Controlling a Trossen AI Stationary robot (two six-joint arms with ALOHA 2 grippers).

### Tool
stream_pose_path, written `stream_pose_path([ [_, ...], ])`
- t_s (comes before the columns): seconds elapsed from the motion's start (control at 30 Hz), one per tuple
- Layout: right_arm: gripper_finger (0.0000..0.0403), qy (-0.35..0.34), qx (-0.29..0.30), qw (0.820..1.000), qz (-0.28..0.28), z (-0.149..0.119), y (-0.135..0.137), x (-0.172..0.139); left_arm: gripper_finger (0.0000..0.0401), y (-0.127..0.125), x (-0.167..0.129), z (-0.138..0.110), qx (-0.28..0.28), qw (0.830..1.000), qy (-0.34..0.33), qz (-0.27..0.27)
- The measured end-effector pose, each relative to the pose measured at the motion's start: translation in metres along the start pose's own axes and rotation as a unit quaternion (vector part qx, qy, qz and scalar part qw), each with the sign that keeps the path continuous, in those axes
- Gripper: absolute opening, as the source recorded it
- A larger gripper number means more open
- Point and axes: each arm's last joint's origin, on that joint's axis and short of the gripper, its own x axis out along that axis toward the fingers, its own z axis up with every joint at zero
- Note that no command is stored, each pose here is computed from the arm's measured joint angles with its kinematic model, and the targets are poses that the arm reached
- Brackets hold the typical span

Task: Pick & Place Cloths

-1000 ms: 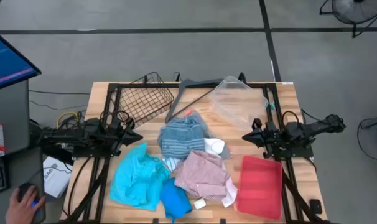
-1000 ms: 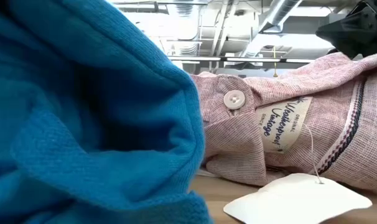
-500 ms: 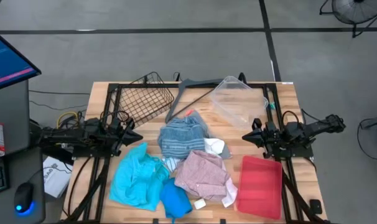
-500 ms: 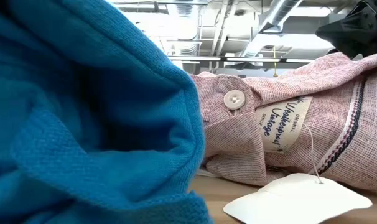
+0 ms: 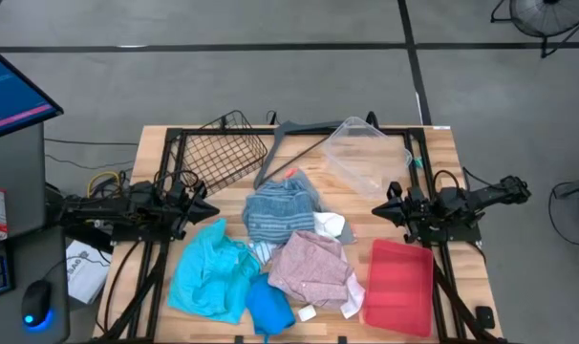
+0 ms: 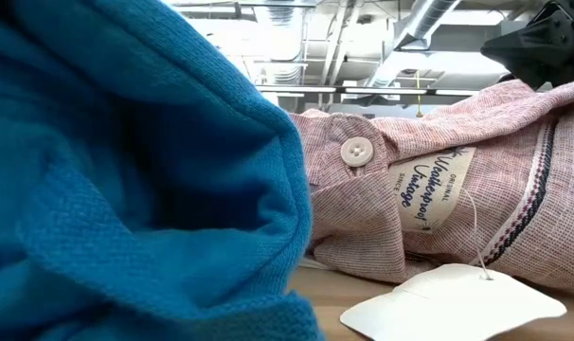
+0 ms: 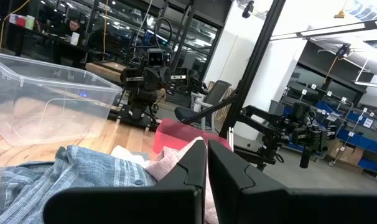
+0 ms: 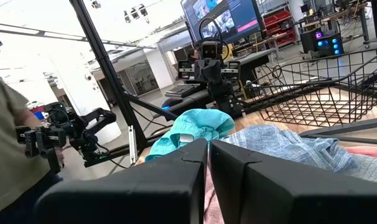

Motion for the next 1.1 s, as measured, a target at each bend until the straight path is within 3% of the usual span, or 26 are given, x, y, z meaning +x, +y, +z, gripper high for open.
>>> stream_pose_path([
  [1.1, 0.0017, -0.002, 0.000, 1.000, 0.000, 0.0004, 0.0001, 0.0000, 0.0002, -0.0020, -0.0002, 0.0050, 0.001, 1.000, -0.025, -0.010],
])
